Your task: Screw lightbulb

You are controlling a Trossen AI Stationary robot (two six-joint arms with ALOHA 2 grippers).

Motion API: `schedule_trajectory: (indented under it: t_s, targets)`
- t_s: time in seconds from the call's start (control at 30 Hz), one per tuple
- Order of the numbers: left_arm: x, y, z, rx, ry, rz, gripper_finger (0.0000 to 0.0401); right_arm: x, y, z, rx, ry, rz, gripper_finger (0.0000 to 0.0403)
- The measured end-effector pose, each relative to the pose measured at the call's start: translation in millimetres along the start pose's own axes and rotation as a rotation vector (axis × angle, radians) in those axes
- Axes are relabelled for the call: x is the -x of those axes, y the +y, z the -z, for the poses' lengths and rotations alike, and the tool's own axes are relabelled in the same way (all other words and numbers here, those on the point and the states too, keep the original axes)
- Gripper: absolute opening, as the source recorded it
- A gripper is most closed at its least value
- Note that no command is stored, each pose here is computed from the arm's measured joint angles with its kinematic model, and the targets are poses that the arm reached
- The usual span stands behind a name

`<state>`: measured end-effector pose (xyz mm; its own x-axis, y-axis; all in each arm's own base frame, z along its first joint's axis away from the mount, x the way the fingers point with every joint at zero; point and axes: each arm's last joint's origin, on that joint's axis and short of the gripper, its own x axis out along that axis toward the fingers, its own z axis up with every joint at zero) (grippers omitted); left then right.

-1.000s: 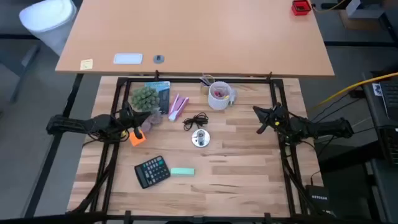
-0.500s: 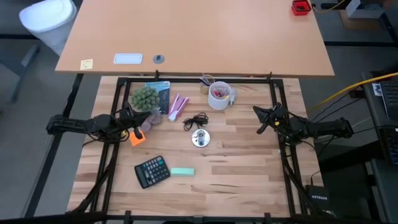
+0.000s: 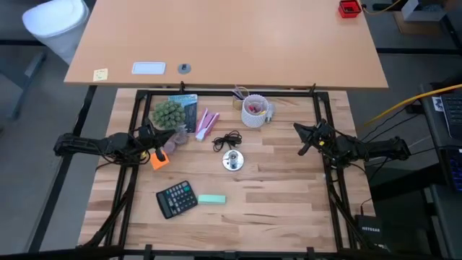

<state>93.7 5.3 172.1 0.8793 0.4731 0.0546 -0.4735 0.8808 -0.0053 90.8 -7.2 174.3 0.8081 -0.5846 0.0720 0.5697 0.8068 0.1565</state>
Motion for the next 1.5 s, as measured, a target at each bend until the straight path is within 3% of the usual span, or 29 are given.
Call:
schedule_trajectory:
  t_s: [0.83,1.13,1.27,1.5]
  targets:
    - [0,0,0,0.0,0.0,0.0,0.0004,0,1,-4,0.013,-0.031,-0.039,0.0005]
    - [0,0,0,0.0,0.0,0.0,0.0004,3,1,-25,-0.141,-0.195,-0.04,0.0007]
    - [0,0,0,0.0,0.0,0.0,0.0004,3,0,-32,-0.146,-0.201,-0.04,0.0032]
    - [0,0,0,0.0,0.0,-0.001,0.0004,2,1,-33,-0.154,-0.197,-0.036,0.0116]
